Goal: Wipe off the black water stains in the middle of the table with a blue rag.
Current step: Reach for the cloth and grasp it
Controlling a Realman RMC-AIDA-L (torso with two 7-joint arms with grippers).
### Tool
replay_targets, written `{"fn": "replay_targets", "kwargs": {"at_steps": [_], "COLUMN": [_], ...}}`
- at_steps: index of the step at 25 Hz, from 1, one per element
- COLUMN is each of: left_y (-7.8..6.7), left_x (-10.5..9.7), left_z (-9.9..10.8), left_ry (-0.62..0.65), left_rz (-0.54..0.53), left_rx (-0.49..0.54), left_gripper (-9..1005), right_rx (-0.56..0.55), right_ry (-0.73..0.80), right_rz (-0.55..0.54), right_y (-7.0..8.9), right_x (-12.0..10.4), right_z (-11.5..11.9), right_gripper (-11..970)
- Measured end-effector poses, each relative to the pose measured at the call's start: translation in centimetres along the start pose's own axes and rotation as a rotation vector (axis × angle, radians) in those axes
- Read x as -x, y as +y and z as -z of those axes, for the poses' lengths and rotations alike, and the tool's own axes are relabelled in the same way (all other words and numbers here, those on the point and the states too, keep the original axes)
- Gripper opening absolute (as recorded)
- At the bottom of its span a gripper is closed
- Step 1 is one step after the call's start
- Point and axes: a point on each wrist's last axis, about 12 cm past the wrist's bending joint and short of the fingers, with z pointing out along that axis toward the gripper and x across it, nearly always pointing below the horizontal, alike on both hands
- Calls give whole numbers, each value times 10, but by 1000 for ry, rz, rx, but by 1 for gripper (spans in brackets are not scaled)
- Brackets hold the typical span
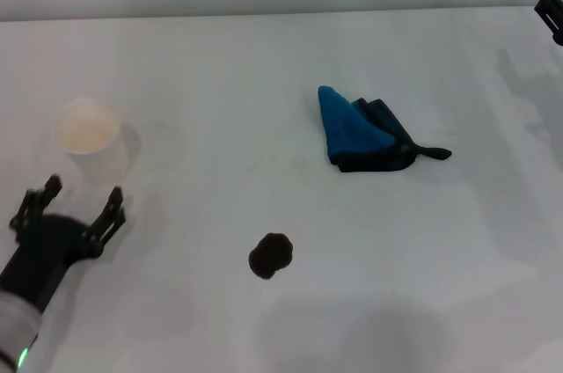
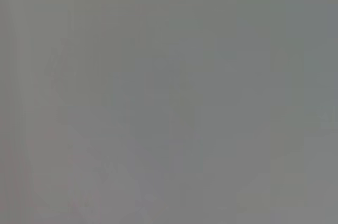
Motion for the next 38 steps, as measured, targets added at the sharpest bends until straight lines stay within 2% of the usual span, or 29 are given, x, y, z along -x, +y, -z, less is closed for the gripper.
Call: {"fn": "replay_targets", "kwargs": {"at_steps": [5,8,11,15,20,26,31,34,38], "left_y": [-7,-5,0,10,19,24,26,26,25], "left_x": [-3,-4,-4,-2,0,7,13,16,17], "left_z": [40,55,62,66,63,52,41,36,34], "left_ry": [-125,-167,-192,-222,-240,-268,-280,-285,-290], "left_rz": [86,118,146,208,244,258,232,231,240], "left_rx": [71,122,171,209,237,248,217,210,213], "left_gripper": [878,877,876,876,876,876,876,876,875], "right_rx": [25,112,242,382,525,598,689,706,689], "right_ry": [-1,43,148,301,488,781,917,972,990], "right_rz": [-27,-56,-55,-8,143,259,376,467,503], "right_y": [0,1,4,13,40,76,114,137,154], "right_x": [2,8,20,47,80,103,111,109,105], "right_z": [-2,-10,-29,-56,-80,-96,-91,-88,-87], "right_gripper": [870,870,870,870,870,867,864,863,861]}}
